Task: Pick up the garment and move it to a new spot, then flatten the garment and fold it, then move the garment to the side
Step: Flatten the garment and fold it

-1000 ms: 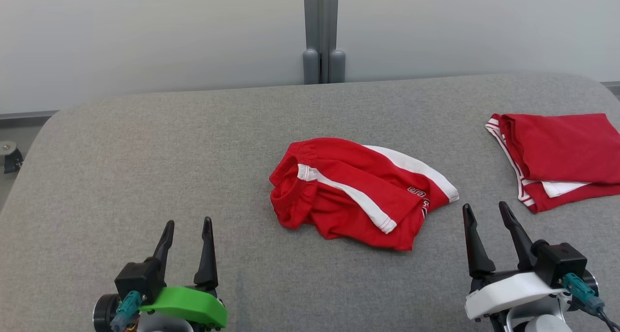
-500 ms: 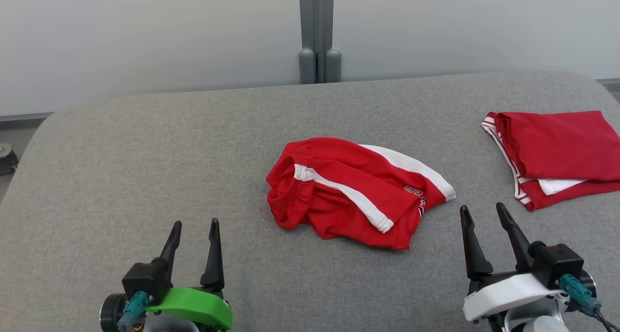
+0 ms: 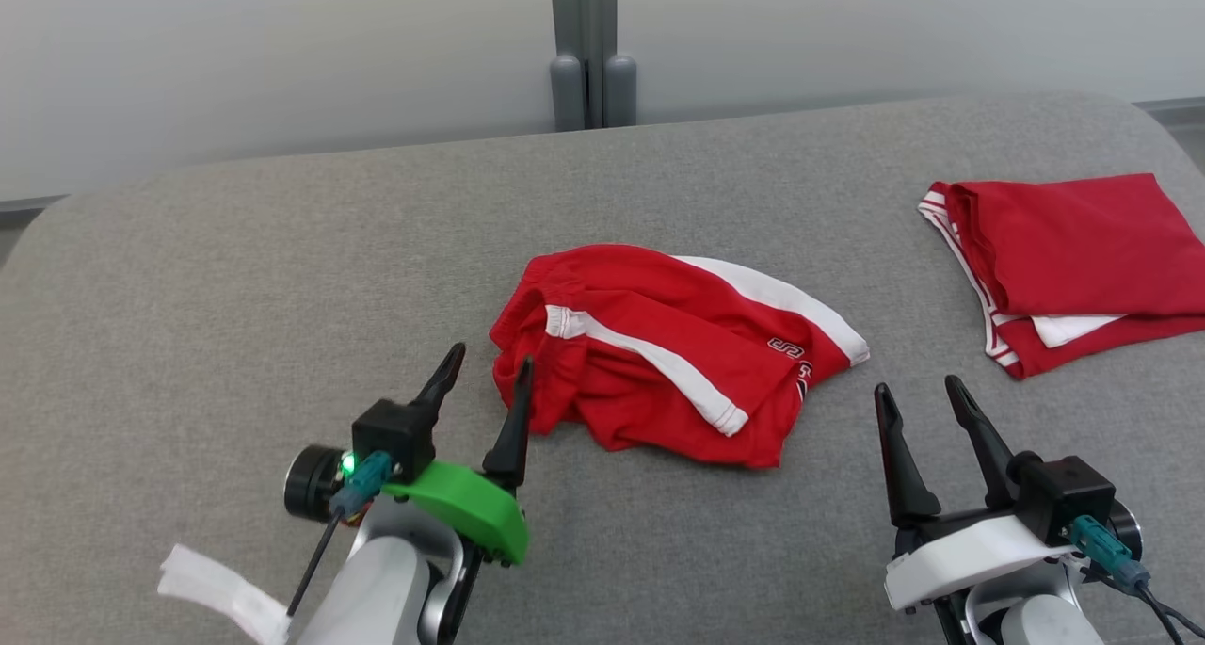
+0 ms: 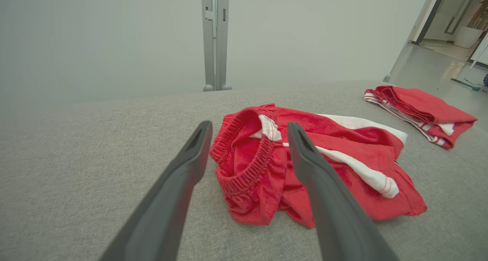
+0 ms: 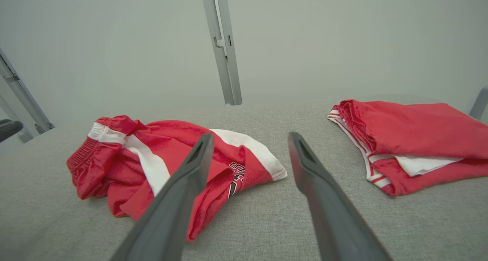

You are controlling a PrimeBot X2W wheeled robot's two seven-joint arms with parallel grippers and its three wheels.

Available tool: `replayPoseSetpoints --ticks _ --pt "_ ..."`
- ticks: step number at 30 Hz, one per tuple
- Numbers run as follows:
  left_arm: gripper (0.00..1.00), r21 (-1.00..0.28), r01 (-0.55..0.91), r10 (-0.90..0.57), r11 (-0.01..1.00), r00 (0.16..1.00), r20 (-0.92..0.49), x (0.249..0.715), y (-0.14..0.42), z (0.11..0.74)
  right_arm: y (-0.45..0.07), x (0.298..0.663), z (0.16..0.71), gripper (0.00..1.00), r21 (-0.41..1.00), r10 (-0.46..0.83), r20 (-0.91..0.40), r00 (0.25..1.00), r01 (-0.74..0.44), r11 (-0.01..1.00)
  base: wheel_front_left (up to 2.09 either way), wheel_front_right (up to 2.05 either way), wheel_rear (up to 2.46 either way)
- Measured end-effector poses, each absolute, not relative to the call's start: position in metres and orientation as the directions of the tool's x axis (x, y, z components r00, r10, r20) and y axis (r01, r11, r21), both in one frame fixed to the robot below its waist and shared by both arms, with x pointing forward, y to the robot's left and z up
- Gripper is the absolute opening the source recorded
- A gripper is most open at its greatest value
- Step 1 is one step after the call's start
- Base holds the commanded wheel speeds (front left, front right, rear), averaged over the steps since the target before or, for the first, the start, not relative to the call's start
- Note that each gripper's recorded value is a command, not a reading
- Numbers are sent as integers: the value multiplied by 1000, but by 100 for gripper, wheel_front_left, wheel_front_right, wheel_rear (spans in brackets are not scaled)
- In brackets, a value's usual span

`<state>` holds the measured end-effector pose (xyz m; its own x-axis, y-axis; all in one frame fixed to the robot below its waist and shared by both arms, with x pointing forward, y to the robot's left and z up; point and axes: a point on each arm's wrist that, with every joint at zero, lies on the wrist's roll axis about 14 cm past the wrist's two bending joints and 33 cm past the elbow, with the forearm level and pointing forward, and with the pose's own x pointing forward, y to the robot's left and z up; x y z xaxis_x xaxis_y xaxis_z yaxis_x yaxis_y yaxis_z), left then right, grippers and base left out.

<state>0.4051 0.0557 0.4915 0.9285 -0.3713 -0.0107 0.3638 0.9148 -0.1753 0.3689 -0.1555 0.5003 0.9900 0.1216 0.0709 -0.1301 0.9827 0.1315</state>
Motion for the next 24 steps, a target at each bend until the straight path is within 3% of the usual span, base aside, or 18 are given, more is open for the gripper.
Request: replayPoseSetpoints --ticks 6,13,15,17,18,19,24 --pt "100 -189 446 -468 875 880 -85 427 21 479 -162 372 496 100 129 101 57 993 -108 986 0 0 0" --pt "99 -234 424 -468 875 863 -188 443 7 448 -182 370 487 100 123 41 27 999 -44 991 0 0 0" --pt "52 -239 411 -460 880 862 -214 445 7 439 -186 369 485 100 121 30 19 999 -32 992 0 0 0" --pt "28 -243 408 -461 880 857 -232 445 6 432 -189 369 483 100 119 21 14 1000 -23 993 0 0 0" --pt "7 -247 405 -460 880 856 -236 445 6 431 -190 369 483 100 119 20 13 1000 -21 993 0 0 0" --pt "0 -252 405 -461 879 856 -235 446 6 431 -189 369 483 100 119 21 13 1000 -23 993 0 0 0" --pt "0 -265 411 -466 872 862 -198 446 7 441 -182 373 485 100 122 45 20 999 -47 991 0 0 0"
